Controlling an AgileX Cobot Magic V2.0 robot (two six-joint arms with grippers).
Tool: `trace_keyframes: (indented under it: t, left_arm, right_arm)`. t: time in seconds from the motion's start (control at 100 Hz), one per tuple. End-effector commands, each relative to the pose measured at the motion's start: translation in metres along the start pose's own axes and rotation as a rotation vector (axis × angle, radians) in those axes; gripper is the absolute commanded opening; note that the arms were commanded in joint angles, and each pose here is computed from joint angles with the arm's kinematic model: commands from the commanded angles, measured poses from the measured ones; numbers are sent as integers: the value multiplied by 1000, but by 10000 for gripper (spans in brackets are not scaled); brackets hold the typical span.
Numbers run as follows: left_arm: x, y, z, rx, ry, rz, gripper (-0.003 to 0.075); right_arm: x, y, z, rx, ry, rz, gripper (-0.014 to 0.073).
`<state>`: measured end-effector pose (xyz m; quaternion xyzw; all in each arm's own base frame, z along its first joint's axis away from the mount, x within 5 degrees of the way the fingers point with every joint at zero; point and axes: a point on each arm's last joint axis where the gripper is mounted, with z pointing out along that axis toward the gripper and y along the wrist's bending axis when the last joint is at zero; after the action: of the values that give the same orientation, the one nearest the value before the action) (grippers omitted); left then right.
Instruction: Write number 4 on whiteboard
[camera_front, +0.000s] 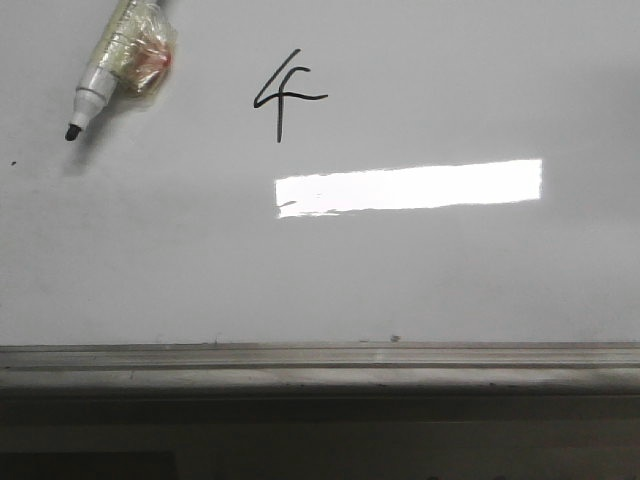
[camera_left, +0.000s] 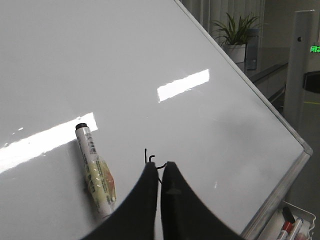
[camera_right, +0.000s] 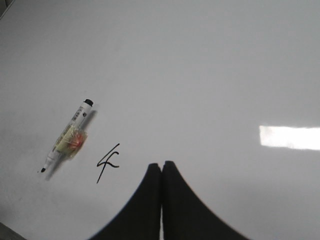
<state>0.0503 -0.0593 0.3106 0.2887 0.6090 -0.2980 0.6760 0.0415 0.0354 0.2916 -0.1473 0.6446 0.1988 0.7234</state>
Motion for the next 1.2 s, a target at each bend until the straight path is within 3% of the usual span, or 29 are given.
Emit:
trace_keyframes:
  t: [0.0, 0.31, 1.19]
  left_arm:
    - [-2, 4, -9, -54, -83, -7, -20]
    - [7, 6, -22, -77, -142, -26, -20]
    - [7, 6, -22, -77, -143, -41, -20]
  right_arm:
    - [2, -2, -7, 42, -53, -13, -64]
    - [23, -4, -10, 51, -35, -7, -65]
    - [23, -5, -10, 71, -44, -6, -65]
